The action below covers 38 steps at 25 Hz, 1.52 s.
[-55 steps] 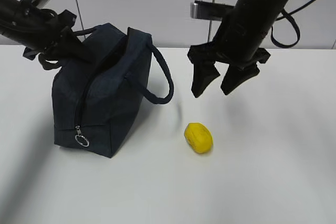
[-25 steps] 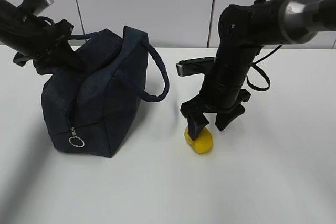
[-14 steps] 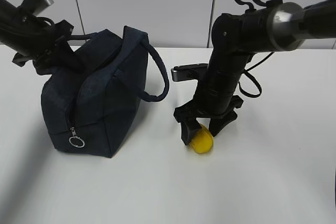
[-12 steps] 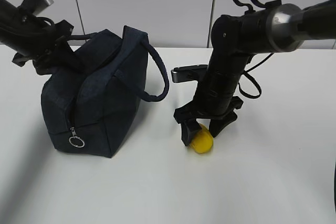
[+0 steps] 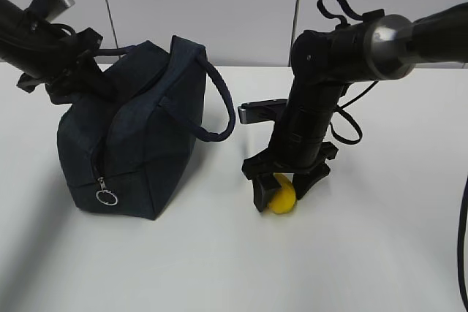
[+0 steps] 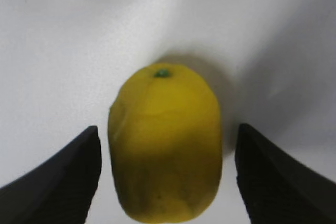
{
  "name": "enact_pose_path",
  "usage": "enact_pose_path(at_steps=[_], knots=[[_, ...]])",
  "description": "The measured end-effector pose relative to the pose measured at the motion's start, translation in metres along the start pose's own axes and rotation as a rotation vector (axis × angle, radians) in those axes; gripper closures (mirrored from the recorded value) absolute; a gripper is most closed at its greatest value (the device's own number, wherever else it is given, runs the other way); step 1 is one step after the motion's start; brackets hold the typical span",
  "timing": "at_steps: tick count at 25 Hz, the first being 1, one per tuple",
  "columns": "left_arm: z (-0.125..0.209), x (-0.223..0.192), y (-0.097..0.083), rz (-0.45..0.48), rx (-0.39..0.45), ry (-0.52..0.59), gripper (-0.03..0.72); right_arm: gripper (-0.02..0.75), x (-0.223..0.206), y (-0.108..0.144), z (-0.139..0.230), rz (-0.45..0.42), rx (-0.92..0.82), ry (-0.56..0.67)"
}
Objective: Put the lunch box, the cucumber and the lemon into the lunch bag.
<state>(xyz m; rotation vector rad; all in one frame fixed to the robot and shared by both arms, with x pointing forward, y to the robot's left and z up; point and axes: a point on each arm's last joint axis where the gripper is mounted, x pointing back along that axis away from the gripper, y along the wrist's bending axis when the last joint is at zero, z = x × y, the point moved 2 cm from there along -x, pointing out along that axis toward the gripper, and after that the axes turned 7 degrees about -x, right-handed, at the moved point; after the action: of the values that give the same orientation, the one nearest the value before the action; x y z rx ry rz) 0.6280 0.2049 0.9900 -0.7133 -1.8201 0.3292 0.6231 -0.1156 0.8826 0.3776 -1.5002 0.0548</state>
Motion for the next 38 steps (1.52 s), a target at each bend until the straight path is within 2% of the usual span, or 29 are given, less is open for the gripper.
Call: enact_pose_path(at_steps=[5,11,14,19,28,38], knots=[[0.000,0.000,0.000,0.000,0.000,0.000,0.679,0.182,-0.002,0.000,-0.001,-0.001,0.001,-0.002],[0.000,0.000,0.000,0.000,0.000,0.000,0.679,0.298,-0.002,-0.001,-0.001,0.002,0.002,-0.002],[0.000,0.000,0.000,0.000,0.000,0.000,0.680,0.328,-0.002,-0.001,-0.001,0.005,0.004,-0.002],[0.000,0.000,0.000,0.000,0.000,0.000,0.680,0.342,-0.002,-0.001,0.000,0.004,0.004,0.003],[0.000,0.000,0.000,0.000,0.000,0.000,0.681,0.346,0.000,-0.001,0.013,0.006,0.006,0.122],[0.000,0.000,0.000,-0.002,-0.001,0.001,0.681,0.347,0.055,0.012,0.021,-0.015,0.032,0.029]])
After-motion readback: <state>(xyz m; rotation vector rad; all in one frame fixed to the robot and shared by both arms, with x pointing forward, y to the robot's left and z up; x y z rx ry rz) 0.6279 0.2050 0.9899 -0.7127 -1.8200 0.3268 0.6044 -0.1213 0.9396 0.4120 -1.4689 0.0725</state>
